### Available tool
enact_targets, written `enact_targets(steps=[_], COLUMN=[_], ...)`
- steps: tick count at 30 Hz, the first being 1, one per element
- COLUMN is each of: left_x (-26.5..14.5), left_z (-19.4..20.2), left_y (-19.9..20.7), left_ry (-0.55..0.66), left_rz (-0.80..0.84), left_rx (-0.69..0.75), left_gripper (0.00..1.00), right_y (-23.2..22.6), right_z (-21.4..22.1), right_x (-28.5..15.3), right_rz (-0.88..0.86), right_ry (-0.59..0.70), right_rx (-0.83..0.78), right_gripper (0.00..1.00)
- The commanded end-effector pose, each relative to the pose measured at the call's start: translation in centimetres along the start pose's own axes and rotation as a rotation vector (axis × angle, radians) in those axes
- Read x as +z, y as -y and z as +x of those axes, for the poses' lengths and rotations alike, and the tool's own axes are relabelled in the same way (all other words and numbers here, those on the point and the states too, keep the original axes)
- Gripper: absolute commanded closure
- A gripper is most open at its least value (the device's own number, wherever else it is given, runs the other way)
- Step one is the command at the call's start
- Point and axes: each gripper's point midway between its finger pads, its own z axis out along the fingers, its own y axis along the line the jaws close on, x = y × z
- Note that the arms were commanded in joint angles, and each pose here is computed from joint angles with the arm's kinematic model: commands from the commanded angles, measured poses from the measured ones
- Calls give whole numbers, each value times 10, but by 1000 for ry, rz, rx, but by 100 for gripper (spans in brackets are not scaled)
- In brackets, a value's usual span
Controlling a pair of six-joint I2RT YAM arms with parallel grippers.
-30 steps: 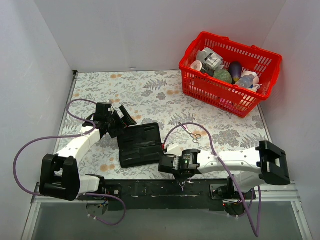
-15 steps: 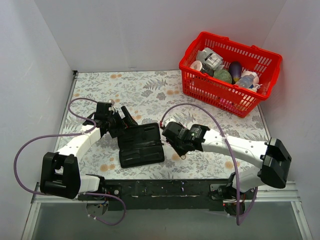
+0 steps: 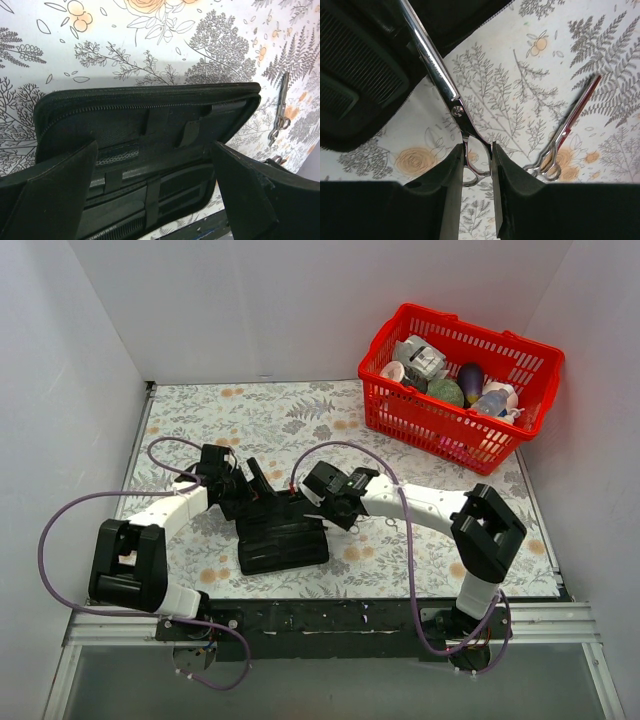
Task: Sort the hair-cutting tools
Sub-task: Place the scissors in the hairdressing tool bag.
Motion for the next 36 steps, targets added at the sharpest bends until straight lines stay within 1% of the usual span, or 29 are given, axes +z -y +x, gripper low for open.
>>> enact_targets(steps=[1,2,3,4,8,12,15,23,36], left_x=[3,5,7,9,15,19,21,25,23], left_z=[-18,-20,-23,-26,-35,-40,-41,-37,-38], left_y=[7,7,7,4,6,9,9,4,6], left_ry=[49,53,59,69,77,72,67,60,66], left_rz=[-3,-10,-17,-33,-50,-50,-50,-58,-51], left_rx=[-4,-14,-19,-21,-36,-35,-33,-42,-39], left_gripper=[2,2,2,2,2,2,2,2,2], right_y=[24,26,30,31,38,41,46,37,22], right_z=[-43,-44,-53,-51,-56,-59,-59,-63,-50], right_x=[0,7,6,16,25,27,28,31,35], right_rz=[48,57,70,75,94,88,110,65,33], right_ry=[114,96,108,82,40,55,41,38,17], right_rx=[-70,-89,-95,-110,-182,-196,-205,-213,-255], right_gripper=[99,99,99,99,99,99,99,99,99])
